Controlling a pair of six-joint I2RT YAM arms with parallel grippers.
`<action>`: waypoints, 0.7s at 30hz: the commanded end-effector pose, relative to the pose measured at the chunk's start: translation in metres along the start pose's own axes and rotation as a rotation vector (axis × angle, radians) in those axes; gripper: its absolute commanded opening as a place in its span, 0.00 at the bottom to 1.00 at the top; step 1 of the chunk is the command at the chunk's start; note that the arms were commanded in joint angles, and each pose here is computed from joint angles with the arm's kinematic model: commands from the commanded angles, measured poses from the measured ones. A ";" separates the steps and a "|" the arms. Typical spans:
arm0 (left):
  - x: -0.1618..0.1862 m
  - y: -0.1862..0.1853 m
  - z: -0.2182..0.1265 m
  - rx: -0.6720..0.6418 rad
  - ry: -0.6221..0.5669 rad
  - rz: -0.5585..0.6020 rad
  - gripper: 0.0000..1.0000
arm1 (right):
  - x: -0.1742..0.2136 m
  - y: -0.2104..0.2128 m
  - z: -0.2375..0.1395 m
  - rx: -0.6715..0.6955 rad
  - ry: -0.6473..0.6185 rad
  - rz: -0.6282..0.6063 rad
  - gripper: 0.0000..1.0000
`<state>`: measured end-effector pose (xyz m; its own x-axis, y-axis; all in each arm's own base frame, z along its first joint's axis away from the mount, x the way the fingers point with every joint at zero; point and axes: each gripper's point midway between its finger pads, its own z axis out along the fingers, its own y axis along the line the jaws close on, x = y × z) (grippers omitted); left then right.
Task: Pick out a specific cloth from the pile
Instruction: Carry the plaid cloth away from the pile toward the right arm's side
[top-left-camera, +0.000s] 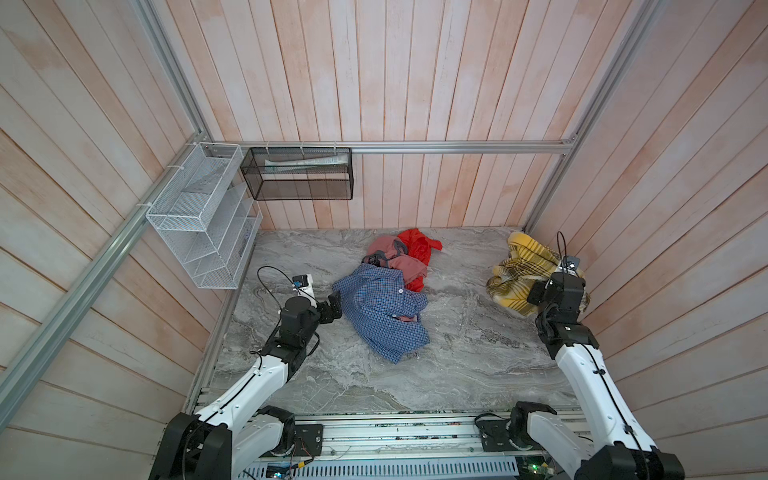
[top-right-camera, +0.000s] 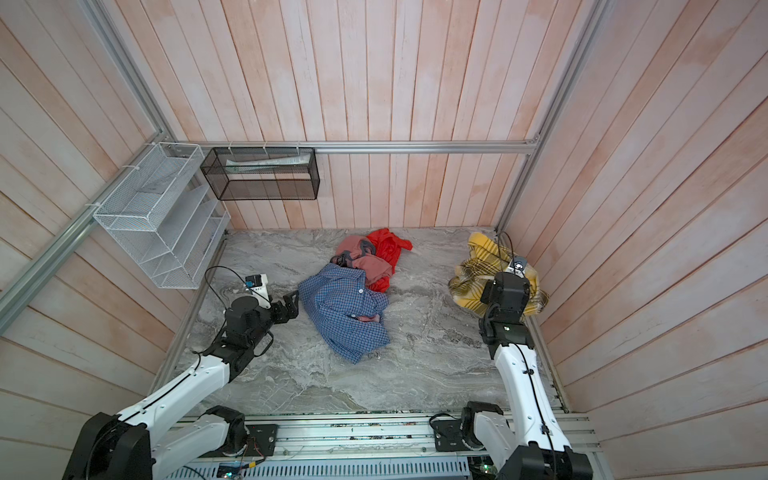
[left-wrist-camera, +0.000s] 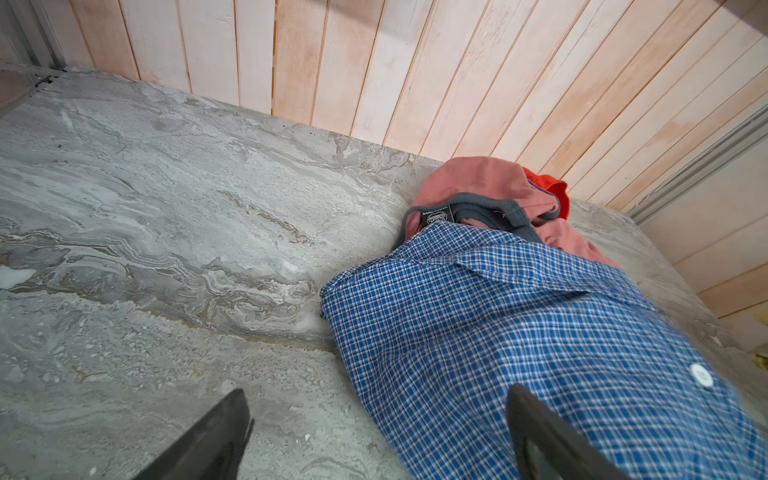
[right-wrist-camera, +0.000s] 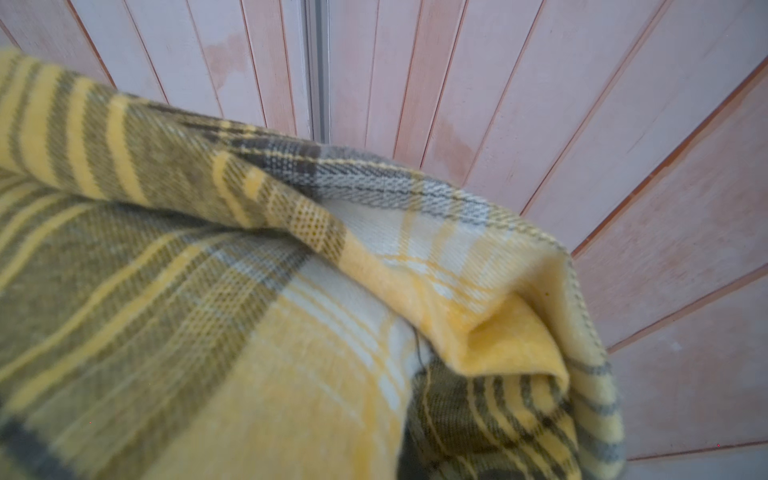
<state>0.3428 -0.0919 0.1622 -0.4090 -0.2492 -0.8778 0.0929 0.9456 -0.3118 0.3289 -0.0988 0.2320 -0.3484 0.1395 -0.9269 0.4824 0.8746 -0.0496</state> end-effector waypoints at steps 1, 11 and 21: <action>0.001 0.000 -0.001 0.004 -0.009 -0.013 0.97 | -0.009 -0.003 0.007 -0.008 -0.056 0.078 0.00; 0.002 0.001 -0.003 -0.001 -0.006 -0.015 0.97 | 0.034 -0.004 0.050 0.005 0.087 0.102 0.00; 0.007 0.000 0.002 0.003 0.016 -0.025 0.97 | 0.084 -0.003 0.099 0.067 0.261 0.072 0.00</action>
<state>0.3418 -0.0918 0.1589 -0.4168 -0.2643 -0.8697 0.0843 0.9414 -0.3265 0.3597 -0.1277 0.1095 -0.5456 0.2994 -0.7827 0.5354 0.8431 -0.0508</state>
